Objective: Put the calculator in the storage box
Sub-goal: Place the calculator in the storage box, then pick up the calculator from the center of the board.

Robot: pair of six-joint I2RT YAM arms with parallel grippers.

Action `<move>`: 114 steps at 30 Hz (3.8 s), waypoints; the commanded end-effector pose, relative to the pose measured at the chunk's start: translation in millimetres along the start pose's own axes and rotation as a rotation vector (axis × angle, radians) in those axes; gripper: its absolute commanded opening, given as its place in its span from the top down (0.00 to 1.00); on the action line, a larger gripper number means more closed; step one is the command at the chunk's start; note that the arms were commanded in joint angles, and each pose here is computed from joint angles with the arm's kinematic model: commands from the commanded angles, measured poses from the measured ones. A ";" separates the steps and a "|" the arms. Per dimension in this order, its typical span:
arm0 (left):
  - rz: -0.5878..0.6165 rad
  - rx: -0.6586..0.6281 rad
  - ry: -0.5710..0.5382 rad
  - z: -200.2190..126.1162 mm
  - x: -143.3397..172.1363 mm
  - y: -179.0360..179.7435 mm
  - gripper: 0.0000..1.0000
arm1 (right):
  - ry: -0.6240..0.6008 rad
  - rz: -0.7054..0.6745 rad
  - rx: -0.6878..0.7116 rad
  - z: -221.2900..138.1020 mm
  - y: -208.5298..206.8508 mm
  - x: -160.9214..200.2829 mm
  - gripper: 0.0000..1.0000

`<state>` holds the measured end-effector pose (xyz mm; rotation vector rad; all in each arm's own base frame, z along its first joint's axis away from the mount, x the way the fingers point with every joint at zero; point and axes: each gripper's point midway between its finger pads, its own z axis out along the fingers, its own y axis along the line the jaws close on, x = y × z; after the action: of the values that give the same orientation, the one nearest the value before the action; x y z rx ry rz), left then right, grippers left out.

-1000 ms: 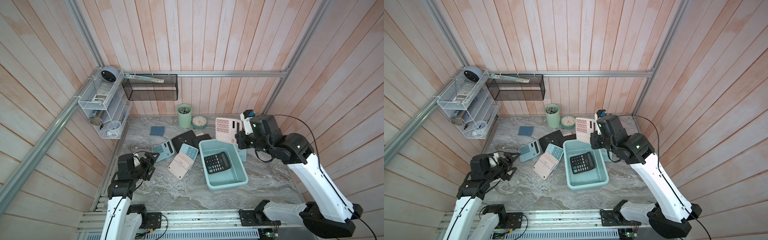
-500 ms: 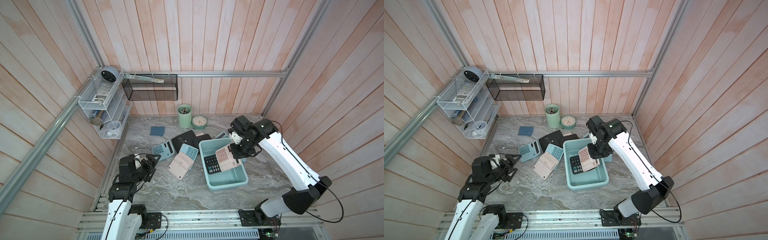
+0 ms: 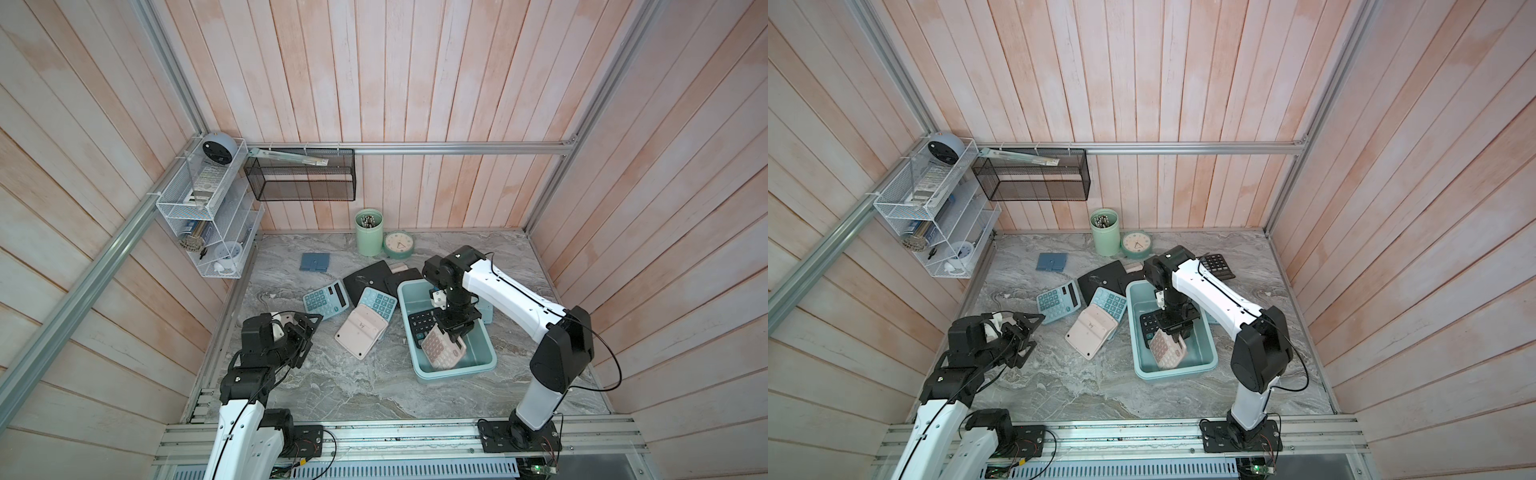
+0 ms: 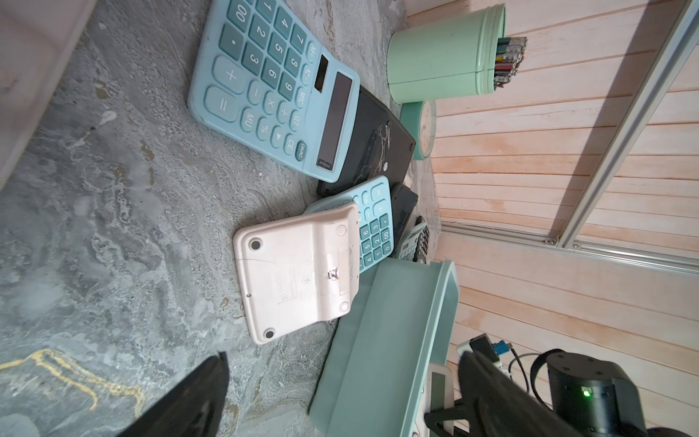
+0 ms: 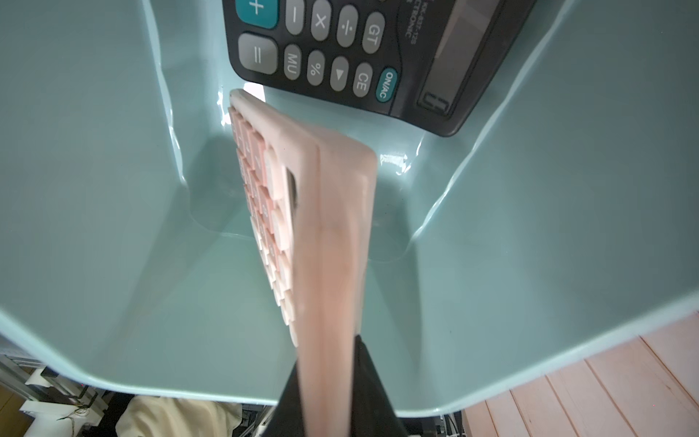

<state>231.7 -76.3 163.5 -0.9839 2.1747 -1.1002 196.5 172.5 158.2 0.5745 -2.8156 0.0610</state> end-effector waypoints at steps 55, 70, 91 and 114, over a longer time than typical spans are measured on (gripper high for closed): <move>0.080 -0.026 -0.017 11.7 -8.3 4.5 0.00 | 0.063 0.239 0.045 15.3 -33.4 42.7 0.66; 0.126 -0.151 -0.082 3.4 -21.7 16.9 0.00 | -0.323 0.156 -0.146 -35.4 -4.2 -5.8 0.52; -0.004 -0.172 0.002 28.9 2.9 66.2 0.00 | -0.718 -0.138 -0.452 -91.1 146.2 -130.0 0.48; -0.147 -0.089 0.090 71.5 26.1 74.1 0.06 | -0.403 -0.047 -0.344 -3.0 146.7 -206.6 0.48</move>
<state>228.4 -96.1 56.9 -1.1789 2.3148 -1.1266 326.6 396.1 114.5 0.6705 -3.1361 -0.6345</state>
